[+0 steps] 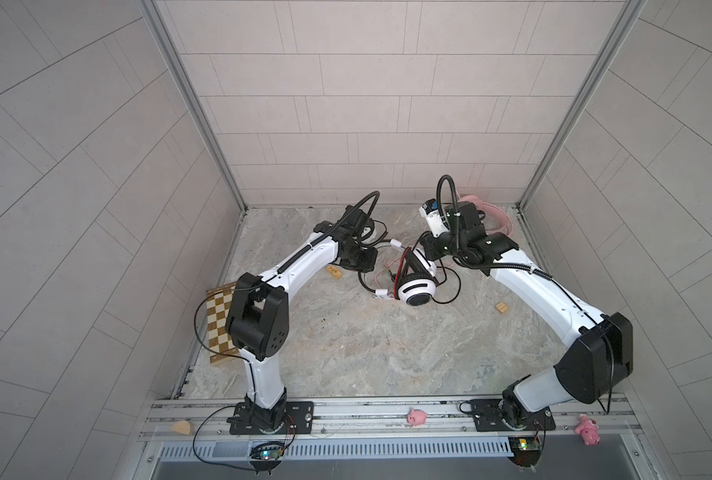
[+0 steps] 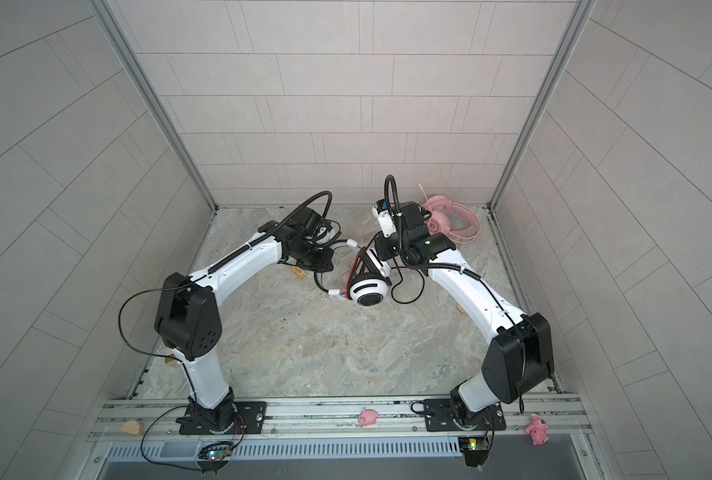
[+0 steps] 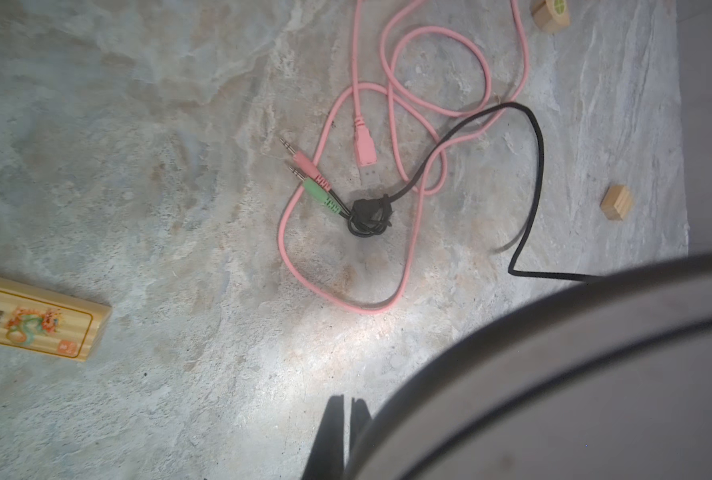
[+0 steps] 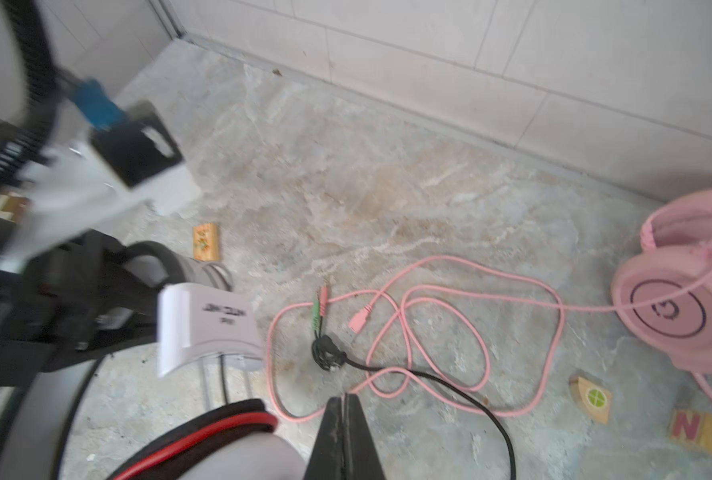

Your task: Wrap the headphones

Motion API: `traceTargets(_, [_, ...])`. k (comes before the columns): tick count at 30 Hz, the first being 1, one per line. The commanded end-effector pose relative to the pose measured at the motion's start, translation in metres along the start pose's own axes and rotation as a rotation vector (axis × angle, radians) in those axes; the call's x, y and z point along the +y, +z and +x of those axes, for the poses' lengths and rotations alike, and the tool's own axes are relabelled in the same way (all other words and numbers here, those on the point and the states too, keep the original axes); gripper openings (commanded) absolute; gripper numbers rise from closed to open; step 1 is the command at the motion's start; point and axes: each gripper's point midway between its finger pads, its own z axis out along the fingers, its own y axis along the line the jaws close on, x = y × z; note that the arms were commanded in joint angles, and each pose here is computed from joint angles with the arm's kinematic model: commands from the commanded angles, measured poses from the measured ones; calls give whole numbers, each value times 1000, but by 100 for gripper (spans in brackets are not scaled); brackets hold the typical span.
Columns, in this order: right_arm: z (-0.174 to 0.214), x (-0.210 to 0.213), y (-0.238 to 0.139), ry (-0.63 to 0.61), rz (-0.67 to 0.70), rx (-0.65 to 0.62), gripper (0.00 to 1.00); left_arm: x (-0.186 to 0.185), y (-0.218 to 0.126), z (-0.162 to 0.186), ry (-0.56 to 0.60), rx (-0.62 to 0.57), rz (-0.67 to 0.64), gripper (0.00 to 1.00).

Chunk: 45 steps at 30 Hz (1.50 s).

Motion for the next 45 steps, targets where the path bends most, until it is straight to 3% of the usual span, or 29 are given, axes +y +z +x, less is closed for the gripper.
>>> traceTargets(1, [-4, -18, -1, 17, 36, -38, 0, -43, -27, -15, 80, -42, 187, 0])
traceTargets(9, [17, -35, 3, 70, 39, -16, 0, -64, -47, -20, 110, -101, 286, 0])
traceTargets(15, [7, -27, 11, 106, -25, -55, 5, -67, -48, -18, 115, -97, 300, 0])
traceTargets(21, [6, -25, 20, 129, -47, -66, 11, -87, -49, -9, 190, -86, 342, 0])
traceTargets(29, [6, -39, 22, 143, -7, -83, 14, -94, -47, -4, 213, -70, 372, 0])
traceTargets(42, [42, -40, 67, 207, -66, -11, 12, -78, -61, -13, 216, -146, 251, 0])
traceTargets(45, [53, -33, 90, 267, -135, -9, 14, -77, -68, -15, 218, -177, 239, 0])
